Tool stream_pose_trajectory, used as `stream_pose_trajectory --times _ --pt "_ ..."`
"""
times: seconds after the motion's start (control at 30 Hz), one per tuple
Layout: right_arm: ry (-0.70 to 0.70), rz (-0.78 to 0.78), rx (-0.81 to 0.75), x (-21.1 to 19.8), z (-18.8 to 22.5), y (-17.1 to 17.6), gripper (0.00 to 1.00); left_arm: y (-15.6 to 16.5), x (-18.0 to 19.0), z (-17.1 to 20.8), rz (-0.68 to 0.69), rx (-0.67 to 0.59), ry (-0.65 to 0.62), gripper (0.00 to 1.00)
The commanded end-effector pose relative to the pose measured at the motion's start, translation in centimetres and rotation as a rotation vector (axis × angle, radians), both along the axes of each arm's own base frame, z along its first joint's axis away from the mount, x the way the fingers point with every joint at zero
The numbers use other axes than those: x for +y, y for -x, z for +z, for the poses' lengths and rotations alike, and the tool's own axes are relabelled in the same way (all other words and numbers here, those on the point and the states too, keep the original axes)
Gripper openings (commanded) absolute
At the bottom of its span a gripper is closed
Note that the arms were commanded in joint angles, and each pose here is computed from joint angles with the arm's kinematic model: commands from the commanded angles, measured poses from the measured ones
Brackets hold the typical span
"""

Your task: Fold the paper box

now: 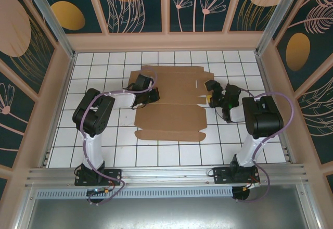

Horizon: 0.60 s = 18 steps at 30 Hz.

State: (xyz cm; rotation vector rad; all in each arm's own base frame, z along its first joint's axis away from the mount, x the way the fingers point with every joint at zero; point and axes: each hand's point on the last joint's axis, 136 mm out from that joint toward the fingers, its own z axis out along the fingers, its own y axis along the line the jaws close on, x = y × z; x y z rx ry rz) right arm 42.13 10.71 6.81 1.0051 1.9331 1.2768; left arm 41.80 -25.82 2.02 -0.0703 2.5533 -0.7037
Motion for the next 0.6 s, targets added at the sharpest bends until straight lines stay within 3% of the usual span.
stream_pose_trajectory --times 0.0,0.33,0.57 --pt "-0.004 -0.118 -0.051 -2.2 0.4 -0.5 0.88 0.9 1.3 -2.5 -0.001 0.062 -0.076 0.0" --pt "-0.194 -0.236 -0.074 -3.1 0.7 -1.2 0.86 0.9 1.1 -2.7 -0.01 0.066 -0.072 0.0" --pt "-0.246 -0.24 -0.222 -3.4 3.8 -2.4 0.72 0.9 1.4 -2.8 -0.011 0.062 -0.093 0.0"
